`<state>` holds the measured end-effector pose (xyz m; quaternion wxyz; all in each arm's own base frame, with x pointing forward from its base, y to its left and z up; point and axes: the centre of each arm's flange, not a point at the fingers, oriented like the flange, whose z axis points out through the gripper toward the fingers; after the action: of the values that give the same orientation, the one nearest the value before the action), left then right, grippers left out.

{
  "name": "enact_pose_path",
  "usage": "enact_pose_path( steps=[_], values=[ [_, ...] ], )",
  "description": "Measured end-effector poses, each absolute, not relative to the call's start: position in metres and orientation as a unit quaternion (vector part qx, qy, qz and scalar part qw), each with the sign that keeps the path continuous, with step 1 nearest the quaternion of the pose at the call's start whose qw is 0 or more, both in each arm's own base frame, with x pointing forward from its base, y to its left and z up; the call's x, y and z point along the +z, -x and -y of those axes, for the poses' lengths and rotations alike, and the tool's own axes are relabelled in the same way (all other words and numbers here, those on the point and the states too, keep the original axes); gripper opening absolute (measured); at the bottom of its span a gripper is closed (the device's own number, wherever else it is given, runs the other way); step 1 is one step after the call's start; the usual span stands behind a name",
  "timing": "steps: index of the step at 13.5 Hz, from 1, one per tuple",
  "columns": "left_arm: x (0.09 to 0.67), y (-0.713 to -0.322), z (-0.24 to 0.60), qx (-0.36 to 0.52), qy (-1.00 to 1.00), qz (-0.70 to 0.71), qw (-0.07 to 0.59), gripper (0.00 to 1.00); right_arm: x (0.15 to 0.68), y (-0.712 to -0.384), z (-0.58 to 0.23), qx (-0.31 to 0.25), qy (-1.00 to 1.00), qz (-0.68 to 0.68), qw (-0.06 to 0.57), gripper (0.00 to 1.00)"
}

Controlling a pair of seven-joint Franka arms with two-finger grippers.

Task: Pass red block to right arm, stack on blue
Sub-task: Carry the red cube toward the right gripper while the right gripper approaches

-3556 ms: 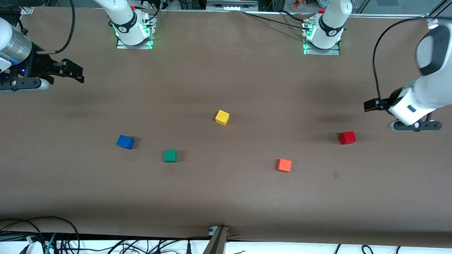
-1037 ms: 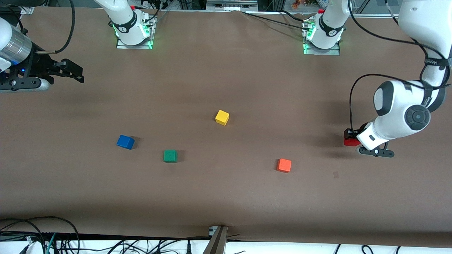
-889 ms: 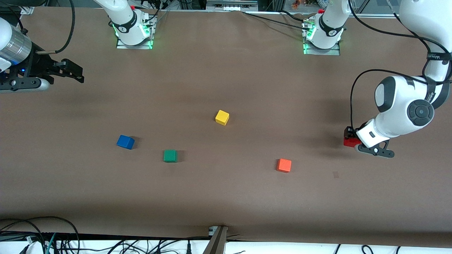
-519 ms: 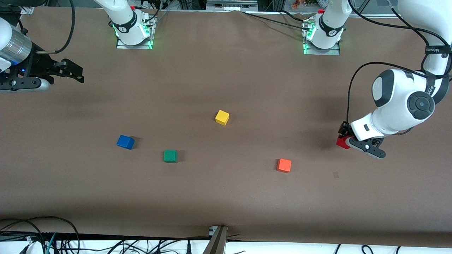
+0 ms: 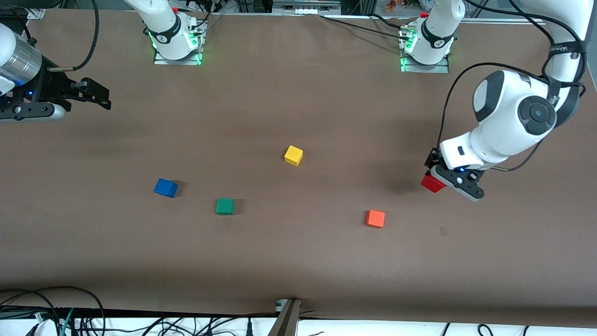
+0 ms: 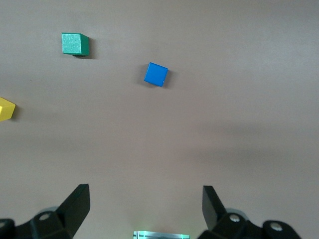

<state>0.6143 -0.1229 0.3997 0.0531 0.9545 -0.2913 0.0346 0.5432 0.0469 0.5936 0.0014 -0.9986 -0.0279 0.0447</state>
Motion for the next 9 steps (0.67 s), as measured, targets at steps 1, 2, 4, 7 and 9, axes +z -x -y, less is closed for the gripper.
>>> enact_pose_path(
  steps=[1,2,4,7,9],
  values=[
    [0.406,-0.611,0.136,0.04,-0.951,0.299,0.063,0.56,0.594,-0.543,-0.047,0.045,0.999,0.028,0.001,1.0],
    [0.412,-0.608,0.149,0.044,-0.948,0.309,0.069,0.56,0.594,-0.543,-0.047,0.045,0.999,0.028,0.001,1.0],
    [0.42,-0.602,0.169,0.049,-0.942,0.32,0.085,0.56,0.593,-0.544,-0.046,0.046,0.999,0.027,0.003,1.0],
    [0.424,-0.602,0.175,0.058,-0.93,0.345,0.114,0.56,0.589,-0.541,-0.053,0.062,0.997,0.029,0.024,1.0],
    [0.42,-0.603,0.169,0.058,-0.918,0.363,0.147,0.56,0.585,-0.538,-0.063,0.079,0.994,0.03,0.067,1.0]
  ],
)
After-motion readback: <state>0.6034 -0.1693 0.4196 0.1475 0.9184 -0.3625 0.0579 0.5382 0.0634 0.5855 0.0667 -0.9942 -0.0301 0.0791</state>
